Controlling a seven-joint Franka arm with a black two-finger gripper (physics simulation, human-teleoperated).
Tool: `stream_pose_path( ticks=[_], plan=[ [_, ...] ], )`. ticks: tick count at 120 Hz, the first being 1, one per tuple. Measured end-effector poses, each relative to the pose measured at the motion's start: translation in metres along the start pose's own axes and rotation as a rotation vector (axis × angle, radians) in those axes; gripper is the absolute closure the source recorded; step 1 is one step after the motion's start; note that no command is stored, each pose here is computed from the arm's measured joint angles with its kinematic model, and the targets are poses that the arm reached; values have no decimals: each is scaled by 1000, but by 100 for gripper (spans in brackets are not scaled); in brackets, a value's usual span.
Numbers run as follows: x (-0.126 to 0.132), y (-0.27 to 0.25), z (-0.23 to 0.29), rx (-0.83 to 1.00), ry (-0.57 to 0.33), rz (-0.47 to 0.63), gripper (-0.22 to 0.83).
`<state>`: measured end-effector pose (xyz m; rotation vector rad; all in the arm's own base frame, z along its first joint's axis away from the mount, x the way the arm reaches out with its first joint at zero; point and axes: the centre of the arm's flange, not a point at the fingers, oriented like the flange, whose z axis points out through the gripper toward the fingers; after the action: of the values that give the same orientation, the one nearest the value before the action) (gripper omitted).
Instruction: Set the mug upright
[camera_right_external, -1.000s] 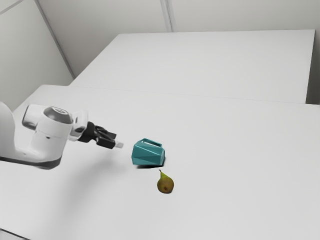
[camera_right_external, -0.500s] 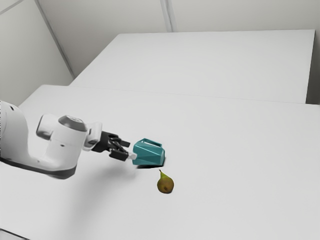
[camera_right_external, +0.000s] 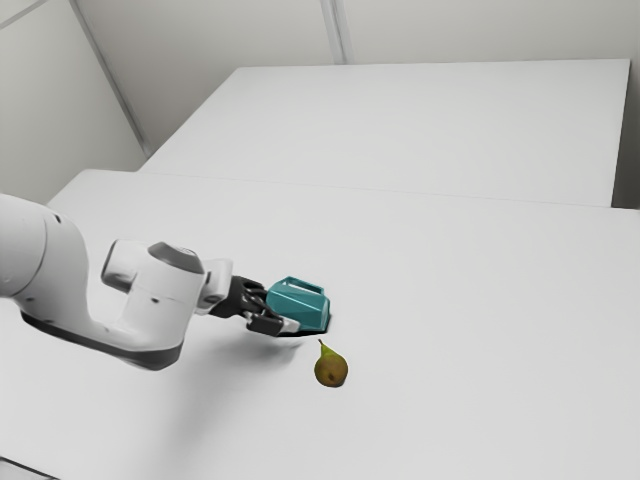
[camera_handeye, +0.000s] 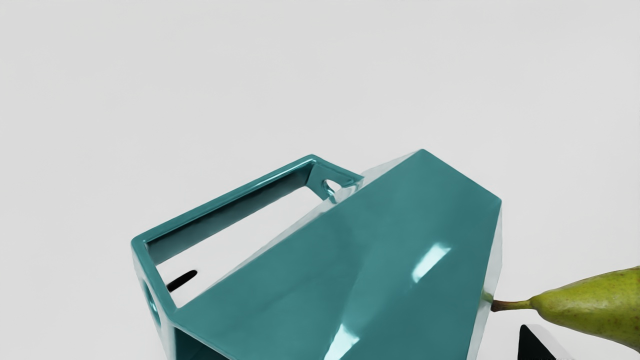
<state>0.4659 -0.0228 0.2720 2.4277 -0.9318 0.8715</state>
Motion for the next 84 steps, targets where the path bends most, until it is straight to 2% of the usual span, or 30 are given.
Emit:
stream_pose_path(
  ticks=[10, 30, 40, 66, 84],
  plan=[
    [0, 1, 1, 6, -2, 6, 24],
    [1, -5, -7, 33, 7, 8, 54],
    [1, -9, -11, 45, 10, 7, 63],
    [9, -16, -18, 90, 12, 27, 74],
    [21, -12, -17, 103, 11, 63, 77]
  ],
)
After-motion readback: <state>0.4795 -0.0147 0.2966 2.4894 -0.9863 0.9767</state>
